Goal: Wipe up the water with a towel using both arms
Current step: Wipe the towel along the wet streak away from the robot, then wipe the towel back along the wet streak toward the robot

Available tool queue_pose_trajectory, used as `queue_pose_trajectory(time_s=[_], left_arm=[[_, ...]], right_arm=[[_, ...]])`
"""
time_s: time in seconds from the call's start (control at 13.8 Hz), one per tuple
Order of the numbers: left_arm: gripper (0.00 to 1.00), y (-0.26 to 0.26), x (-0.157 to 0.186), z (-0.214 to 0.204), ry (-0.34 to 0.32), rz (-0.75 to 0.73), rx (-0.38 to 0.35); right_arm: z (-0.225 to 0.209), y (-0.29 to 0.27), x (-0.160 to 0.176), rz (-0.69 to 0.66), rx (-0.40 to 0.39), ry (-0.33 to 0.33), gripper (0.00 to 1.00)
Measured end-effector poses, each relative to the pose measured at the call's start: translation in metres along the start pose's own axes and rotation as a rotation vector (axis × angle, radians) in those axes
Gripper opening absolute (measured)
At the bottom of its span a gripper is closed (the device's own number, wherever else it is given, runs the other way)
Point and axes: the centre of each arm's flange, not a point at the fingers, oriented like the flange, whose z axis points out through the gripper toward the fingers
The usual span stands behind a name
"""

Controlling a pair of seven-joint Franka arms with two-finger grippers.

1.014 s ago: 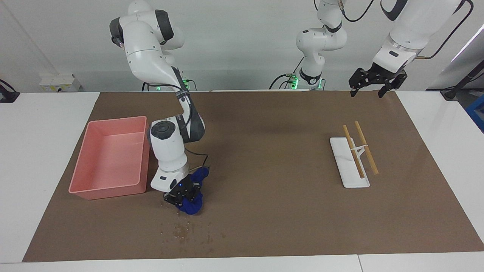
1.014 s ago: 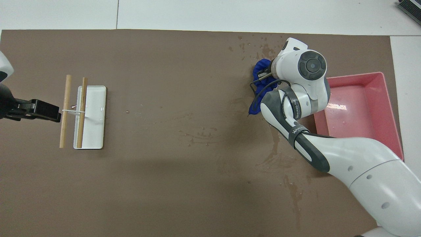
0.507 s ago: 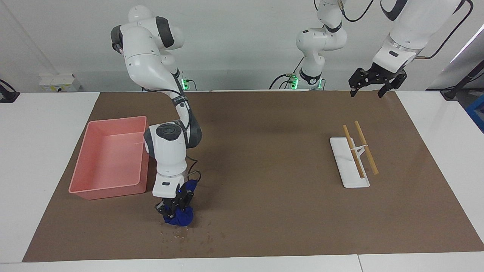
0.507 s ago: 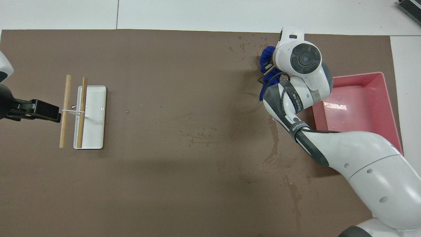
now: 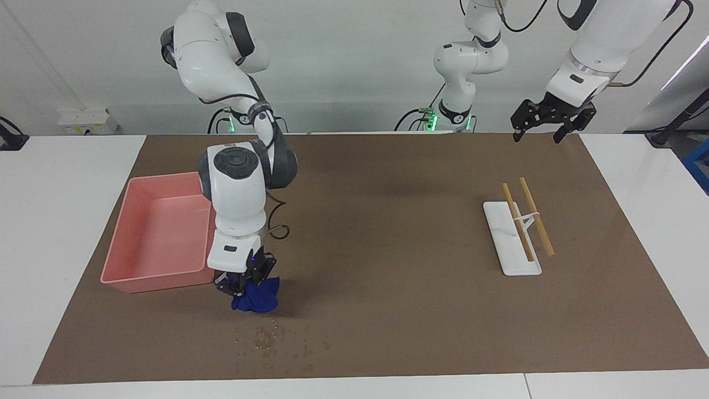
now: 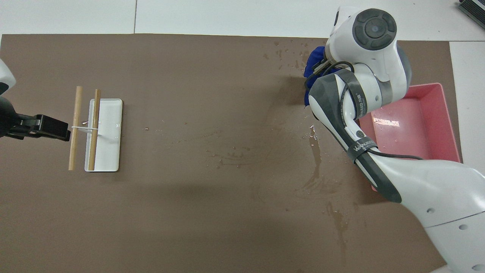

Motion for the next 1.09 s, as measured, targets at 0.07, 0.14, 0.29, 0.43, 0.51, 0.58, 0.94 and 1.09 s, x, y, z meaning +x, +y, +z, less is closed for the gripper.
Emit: queue_pose_trajectory(time_s=[0.07,0.14,0.29,0.43,0.51,0.58,0.94,1.09], left_arm=[[1.0,0.0,0.0,0.0,0.0,0.0,0.0],[1.0,0.0,0.0,0.0,0.0,0.0,0.0],[1.0,0.0,0.0,0.0,0.0,0.0,0.0],[1.0,0.0,0.0,0.0,0.0,0.0,0.0],[1.0,0.0,0.0,0.0,0.0,0.0,0.0],[1.0,0.0,0.0,0.0,0.0,0.0,0.0],[1.0,0.0,0.0,0.0,0.0,0.0,0.0],[1.0,0.0,0.0,0.0,0.0,0.0,0.0]], right_arm=[[0.002,0.0,-0.001,0.014,0.022,0.0,0.16],[0.008,-0.001,-0.005,0.02,0.035,-0.011,0.16],[0.031,-0.005,-0.016,0.069,0.085,-0.049,0.16],[0.061,-0.014,-0.03,0.102,0.128,-0.065,0.16],[0.08,-0.023,-0.037,0.109,0.136,-0.061,0.16],[0.098,-0.034,-0.045,0.125,0.143,-0.06,0.16],[0.111,-0.069,-0.065,0.319,0.156,-0.04,0.16],[0.108,-0.076,-0.074,0.38,0.202,-0.064,0.16]])
